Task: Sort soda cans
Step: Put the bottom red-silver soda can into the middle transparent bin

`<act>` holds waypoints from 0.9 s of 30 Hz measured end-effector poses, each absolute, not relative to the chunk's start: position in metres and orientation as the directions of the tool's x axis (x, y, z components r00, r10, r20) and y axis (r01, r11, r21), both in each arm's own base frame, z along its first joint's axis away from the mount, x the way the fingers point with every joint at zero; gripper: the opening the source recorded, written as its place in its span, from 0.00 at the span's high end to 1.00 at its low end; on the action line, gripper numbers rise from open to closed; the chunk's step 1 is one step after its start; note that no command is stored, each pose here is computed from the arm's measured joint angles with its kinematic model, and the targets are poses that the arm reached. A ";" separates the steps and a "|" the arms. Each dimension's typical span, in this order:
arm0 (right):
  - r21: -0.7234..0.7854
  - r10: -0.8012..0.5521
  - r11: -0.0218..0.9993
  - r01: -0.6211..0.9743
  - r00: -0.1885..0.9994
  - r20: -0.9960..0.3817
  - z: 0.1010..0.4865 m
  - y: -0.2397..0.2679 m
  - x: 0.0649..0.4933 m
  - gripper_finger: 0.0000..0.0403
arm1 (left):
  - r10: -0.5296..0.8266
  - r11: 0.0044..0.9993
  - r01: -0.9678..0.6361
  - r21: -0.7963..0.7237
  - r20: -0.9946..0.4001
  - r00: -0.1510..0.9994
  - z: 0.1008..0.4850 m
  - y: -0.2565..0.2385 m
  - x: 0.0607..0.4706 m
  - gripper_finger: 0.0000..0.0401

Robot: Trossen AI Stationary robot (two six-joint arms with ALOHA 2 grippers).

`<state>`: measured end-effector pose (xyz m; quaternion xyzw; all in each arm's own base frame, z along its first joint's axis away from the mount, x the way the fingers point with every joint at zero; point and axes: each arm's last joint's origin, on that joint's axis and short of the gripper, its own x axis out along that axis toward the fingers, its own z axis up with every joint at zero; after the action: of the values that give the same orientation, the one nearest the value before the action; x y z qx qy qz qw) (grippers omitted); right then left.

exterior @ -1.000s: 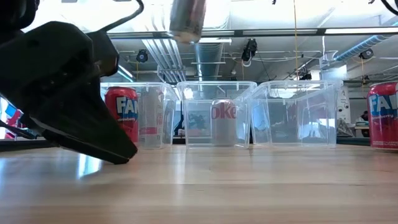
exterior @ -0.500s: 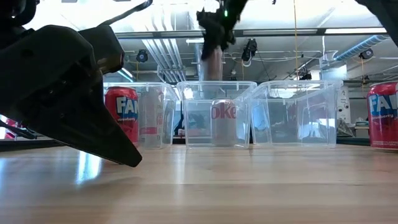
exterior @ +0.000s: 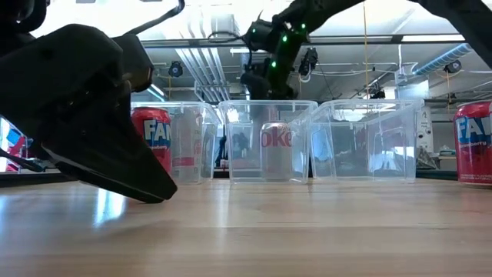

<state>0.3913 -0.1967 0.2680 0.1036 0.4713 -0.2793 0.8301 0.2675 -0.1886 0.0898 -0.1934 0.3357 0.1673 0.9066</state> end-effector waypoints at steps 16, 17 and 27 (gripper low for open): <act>-0.143 -0.409 0.802 0.579 0.359 -0.839 0.229 -0.202 0.397 0.23 | 0.143 0.875 -0.416 -0.246 -0.690 0.709 0.094 -0.183 0.255 0.23; -0.146 -0.405 0.804 0.577 0.351 -0.844 0.225 -0.202 0.397 0.23 | 0.143 0.875 -0.416 -0.246 -0.690 0.709 0.094 -0.183 0.255 0.23; -0.168 -0.409 0.796 0.582 0.311 -0.858 0.213 -0.206 0.398 0.21 | 0.143 0.875 -0.416 -0.247 -0.690 0.709 0.094 -0.183 0.255 0.23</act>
<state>0.3975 -0.2061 0.2130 0.0867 0.4998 -0.3076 0.8050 0.2549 -0.1834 0.0943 -0.1964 0.3484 0.1546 0.9034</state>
